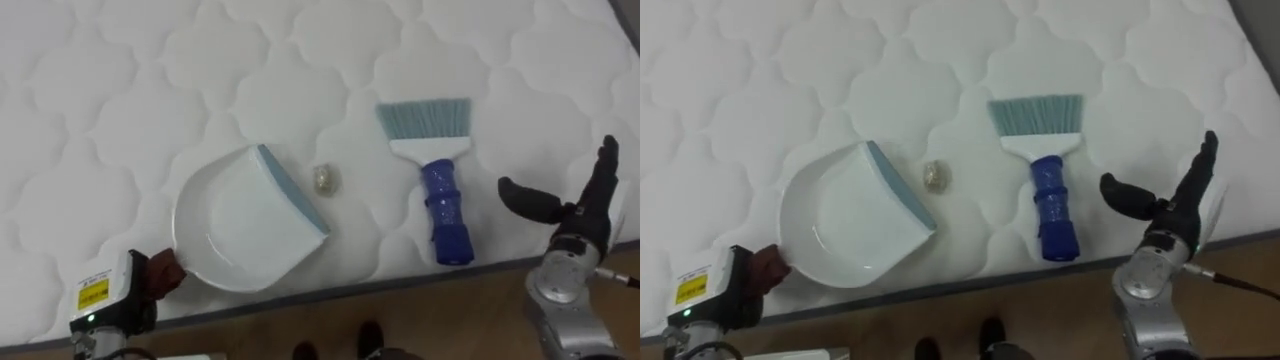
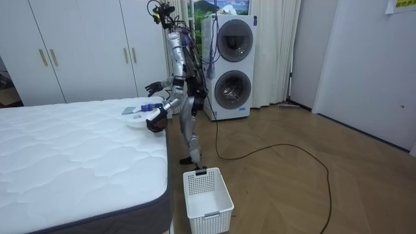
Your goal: Clean bed
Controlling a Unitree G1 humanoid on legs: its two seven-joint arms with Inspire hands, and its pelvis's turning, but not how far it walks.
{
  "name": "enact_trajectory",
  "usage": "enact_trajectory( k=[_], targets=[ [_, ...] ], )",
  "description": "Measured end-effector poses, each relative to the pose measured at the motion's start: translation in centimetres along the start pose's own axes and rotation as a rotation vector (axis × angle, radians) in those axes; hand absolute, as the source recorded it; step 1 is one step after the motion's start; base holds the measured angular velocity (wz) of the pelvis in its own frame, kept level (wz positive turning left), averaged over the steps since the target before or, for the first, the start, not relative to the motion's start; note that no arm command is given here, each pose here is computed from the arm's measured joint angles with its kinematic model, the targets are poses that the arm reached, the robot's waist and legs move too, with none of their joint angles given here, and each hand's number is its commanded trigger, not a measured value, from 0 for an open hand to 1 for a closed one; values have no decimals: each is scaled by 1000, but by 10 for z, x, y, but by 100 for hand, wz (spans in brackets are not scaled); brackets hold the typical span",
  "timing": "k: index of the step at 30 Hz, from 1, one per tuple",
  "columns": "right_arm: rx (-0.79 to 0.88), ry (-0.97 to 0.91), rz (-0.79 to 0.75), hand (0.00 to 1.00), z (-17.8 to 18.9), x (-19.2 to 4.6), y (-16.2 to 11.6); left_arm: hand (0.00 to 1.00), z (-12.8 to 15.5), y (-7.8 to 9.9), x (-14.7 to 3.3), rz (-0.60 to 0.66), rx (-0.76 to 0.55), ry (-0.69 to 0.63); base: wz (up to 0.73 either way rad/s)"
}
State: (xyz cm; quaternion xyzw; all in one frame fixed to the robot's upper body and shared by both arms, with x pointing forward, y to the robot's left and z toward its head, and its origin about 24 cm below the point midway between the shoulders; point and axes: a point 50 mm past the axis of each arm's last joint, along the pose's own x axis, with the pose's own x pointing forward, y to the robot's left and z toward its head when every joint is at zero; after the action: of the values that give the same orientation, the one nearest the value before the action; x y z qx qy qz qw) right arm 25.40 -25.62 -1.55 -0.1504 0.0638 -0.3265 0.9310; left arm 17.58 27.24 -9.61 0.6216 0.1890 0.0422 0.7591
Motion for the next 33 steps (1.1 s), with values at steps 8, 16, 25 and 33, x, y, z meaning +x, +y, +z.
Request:
enact_trajectory(
  k=[8, 16, 25, 33],
  targets=[
    [-14, -16, 64, 0, 2, -5, 12, 100, -3, -3, 0, -53, 35, 24, -2],
    [-33, -9, 126, 0, -1, -10, 21, 100, 1, 2, 9, -62, 42, 20, 0],
    [-35, -6, 181, 0, -1, -12, 25, 100, 4, 4, 14, -85, 41, 15, 0],
    [-27, -1, 210, 0, -1, -14, 29, 100, 5, 6, 17, -84, 47, 17, 0]
  ],
)
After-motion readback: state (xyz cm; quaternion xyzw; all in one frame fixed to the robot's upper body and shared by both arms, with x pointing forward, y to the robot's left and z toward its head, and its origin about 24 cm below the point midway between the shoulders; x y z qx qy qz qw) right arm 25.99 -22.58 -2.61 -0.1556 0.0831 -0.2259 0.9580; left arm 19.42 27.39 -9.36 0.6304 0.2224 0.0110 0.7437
